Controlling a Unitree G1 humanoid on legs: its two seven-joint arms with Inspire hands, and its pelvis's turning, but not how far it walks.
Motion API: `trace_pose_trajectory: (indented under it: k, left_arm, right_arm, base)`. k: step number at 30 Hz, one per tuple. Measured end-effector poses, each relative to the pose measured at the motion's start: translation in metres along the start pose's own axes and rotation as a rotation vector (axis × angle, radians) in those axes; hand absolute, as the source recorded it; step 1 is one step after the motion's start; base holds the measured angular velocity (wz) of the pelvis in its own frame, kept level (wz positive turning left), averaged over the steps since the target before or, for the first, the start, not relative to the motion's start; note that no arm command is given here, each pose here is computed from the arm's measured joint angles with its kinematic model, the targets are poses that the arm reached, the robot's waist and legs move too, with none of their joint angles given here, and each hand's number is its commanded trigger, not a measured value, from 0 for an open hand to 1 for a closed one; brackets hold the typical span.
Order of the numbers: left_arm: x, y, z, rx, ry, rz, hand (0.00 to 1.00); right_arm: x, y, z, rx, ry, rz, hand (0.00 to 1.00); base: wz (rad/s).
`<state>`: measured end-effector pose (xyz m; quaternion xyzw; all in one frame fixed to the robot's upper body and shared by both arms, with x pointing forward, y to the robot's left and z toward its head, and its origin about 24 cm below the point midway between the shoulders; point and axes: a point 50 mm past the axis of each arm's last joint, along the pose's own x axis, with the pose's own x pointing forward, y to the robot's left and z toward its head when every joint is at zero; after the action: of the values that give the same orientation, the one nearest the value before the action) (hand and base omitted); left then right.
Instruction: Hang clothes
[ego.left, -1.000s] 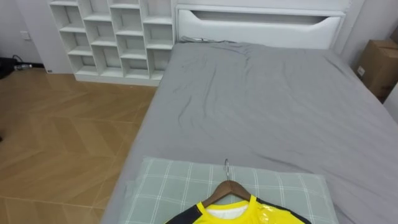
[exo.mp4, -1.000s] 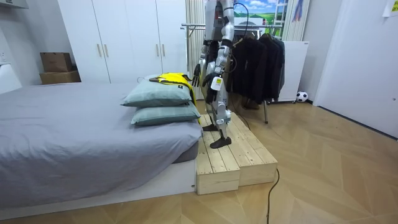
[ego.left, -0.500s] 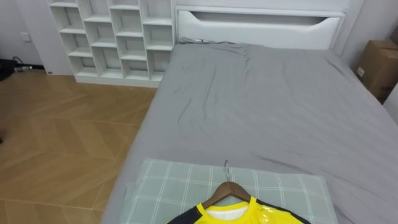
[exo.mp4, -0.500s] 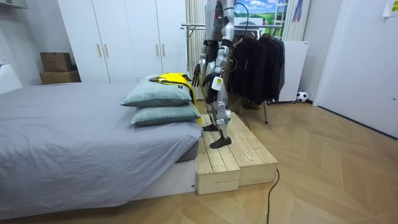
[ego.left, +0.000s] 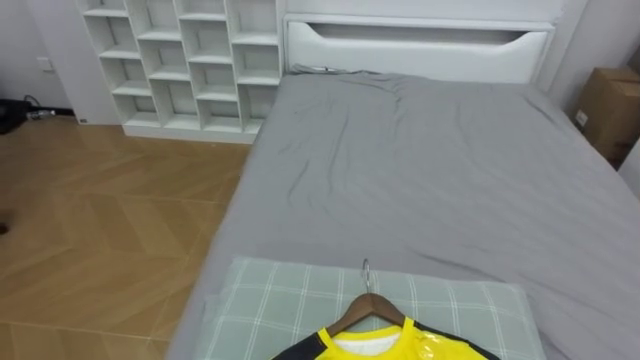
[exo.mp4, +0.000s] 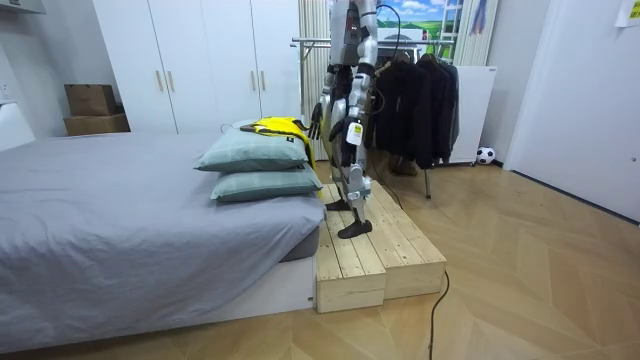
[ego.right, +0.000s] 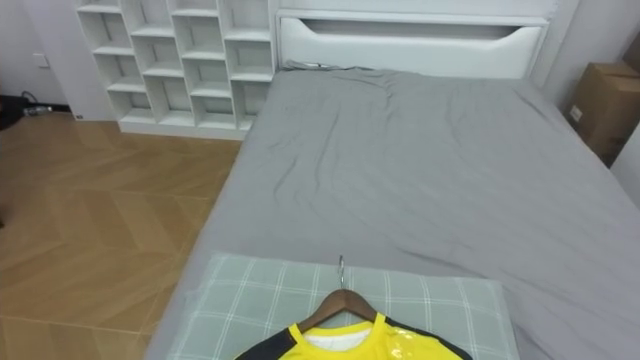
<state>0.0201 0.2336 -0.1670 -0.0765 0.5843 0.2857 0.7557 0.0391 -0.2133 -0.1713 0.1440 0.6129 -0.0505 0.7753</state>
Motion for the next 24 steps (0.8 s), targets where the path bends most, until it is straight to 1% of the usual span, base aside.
trace_pose_trajectory:
  k: [2, 5, 8, 10, 14, 15, 18, 21, 24]
  left_arm:
    - [0.000, 0.004, 0.004, 0.000, -0.017, 0.037, 0.00]
    - [0.000, 0.007, 0.019, 0.052, -0.090, 0.096, 0.00]
    - [-0.003, 0.008, 0.036, 0.120, -0.188, 0.151, 0.00]
    - [-0.007, 0.012, 0.053, 0.167, -0.287, 0.206, 0.00]
    - [-0.013, 0.016, 0.075, 0.201, -0.406, 0.293, 0.00]
    - [-0.016, 0.015, 0.082, 0.207, -0.447, 0.318, 0.00]
    - [-0.025, 0.011, 0.098, 0.285, -0.573, 0.367, 0.00]
    - [-0.036, 0.004, 0.115, 0.362, -0.703, 0.386, 0.00]
    - [-0.048, -0.004, 0.130, 0.392, -0.838, 0.408, 0.00]
  right_arm:
    - [0.000, -0.001, 0.000, 0.005, -0.005, -0.002, 0.00]
    - [-0.001, -0.003, 0.000, 0.013, -0.010, -0.009, 0.00]
    - [-0.002, -0.005, 0.002, 0.006, -0.015, -0.015, 0.00]
    - [-0.002, -0.007, 0.003, 0.005, -0.020, -0.018, 0.00]
    - [-0.002, -0.007, 0.006, 0.000, -0.029, -0.018, 0.00]
    - [-0.002, -0.007, 0.006, 0.001, -0.029, -0.018, 0.00]
    - [-0.002, -0.007, 0.004, -0.001, -0.032, -0.020, 0.00]
    - [-0.003, -0.008, 0.006, -0.007, -0.052, -0.021, 0.00]
    - [-0.003, -0.009, 0.008, -0.009, -0.070, -0.024, 0.00]
  base:
    - [0.08]
    - [0.04]
    - [0.00]
    - [0.00]
    - [0.00]
    - [0.00]
    - [0.00]
    - [0.00]
    - [0.00]
